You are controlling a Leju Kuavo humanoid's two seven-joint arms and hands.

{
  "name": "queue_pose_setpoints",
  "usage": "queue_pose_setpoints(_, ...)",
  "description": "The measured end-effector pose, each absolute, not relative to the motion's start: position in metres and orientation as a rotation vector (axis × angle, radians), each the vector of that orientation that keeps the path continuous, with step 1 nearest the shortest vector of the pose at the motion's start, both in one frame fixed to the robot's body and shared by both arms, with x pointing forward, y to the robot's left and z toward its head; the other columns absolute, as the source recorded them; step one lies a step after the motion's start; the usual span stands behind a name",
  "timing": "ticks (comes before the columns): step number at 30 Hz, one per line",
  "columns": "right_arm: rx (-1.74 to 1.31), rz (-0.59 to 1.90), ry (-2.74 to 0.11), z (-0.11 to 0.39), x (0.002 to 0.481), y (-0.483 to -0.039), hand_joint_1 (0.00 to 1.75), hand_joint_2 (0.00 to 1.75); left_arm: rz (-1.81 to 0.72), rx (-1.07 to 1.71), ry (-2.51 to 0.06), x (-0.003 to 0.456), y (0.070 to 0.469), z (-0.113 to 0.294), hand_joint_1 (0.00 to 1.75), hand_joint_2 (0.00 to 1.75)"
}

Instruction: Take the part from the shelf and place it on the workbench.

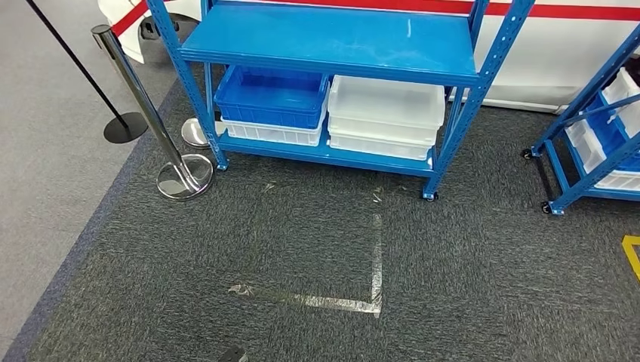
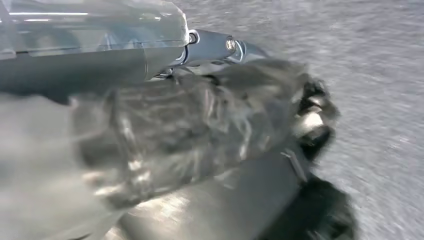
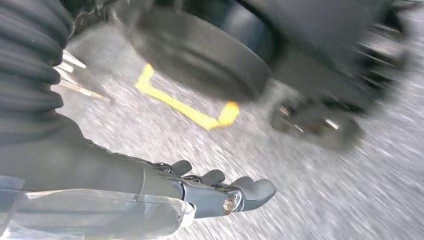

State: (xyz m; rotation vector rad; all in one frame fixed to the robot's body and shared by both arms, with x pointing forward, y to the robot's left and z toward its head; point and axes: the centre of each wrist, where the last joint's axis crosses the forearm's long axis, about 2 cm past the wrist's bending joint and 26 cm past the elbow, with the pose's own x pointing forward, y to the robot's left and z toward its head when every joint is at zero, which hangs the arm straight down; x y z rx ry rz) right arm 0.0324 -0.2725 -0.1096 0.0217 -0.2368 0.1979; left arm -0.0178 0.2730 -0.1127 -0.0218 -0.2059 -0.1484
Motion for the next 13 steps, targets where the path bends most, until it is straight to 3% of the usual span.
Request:
queue_pose_setpoints(6, 0.024, 0.151, -0.352, -0.104, 0.063, -0.277, 0.00, 1.75, -0.144, -0.020, -0.081, -0.066, 0.283, -0.111, 0.00, 1.75)
queue_pose_setpoints(13, 0.022, 0.110, -0.228, -0.111, 0.004, -0.285, 0.00, 1.75, -0.114, -0.013, -0.206, -0.009, 0.286, -0.113, 0.00, 1.75)
